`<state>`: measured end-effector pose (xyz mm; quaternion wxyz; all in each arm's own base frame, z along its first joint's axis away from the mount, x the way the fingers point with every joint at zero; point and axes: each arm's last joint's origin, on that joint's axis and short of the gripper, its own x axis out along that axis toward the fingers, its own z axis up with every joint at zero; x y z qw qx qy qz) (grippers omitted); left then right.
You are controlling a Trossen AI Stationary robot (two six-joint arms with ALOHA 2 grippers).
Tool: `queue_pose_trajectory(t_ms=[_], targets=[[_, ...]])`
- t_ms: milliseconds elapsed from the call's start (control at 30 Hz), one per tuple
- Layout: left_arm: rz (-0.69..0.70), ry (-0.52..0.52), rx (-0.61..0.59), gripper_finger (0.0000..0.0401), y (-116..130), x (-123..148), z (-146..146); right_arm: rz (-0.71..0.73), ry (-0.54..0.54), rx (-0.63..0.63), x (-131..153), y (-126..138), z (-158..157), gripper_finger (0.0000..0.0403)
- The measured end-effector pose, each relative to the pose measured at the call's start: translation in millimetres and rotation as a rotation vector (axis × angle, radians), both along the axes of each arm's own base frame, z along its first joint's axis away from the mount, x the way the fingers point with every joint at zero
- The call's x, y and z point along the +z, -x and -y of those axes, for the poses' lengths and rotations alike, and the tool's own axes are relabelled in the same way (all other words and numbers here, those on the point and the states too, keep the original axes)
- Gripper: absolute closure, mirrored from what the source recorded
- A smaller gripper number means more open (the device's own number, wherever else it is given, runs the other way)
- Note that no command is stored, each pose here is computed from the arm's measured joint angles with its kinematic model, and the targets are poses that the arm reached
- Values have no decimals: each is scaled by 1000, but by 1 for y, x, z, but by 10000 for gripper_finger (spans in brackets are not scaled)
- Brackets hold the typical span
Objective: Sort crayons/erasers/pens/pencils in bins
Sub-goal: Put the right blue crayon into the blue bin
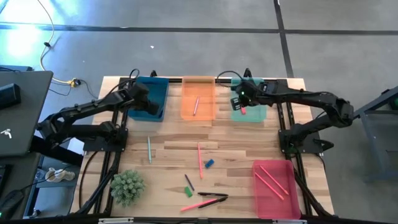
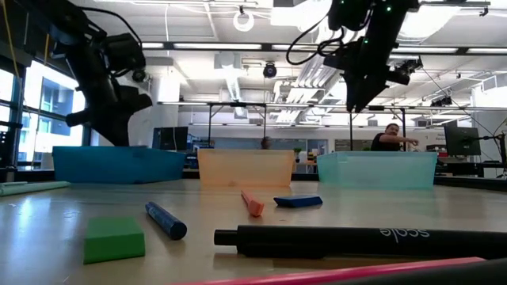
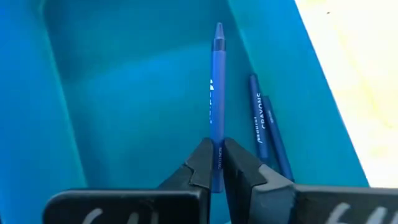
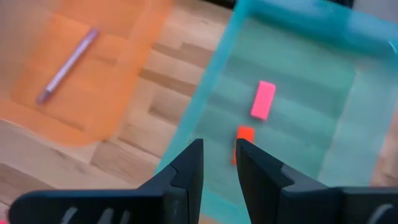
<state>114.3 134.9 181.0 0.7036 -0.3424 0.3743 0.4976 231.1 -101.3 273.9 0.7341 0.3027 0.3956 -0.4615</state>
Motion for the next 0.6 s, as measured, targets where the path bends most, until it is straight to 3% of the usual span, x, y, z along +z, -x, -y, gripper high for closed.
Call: queue_pose_trajectory(t_ms=[600], targets=[[-73,98,25,393,-9,-25,-11,80,53,104,6,2,32,316]])
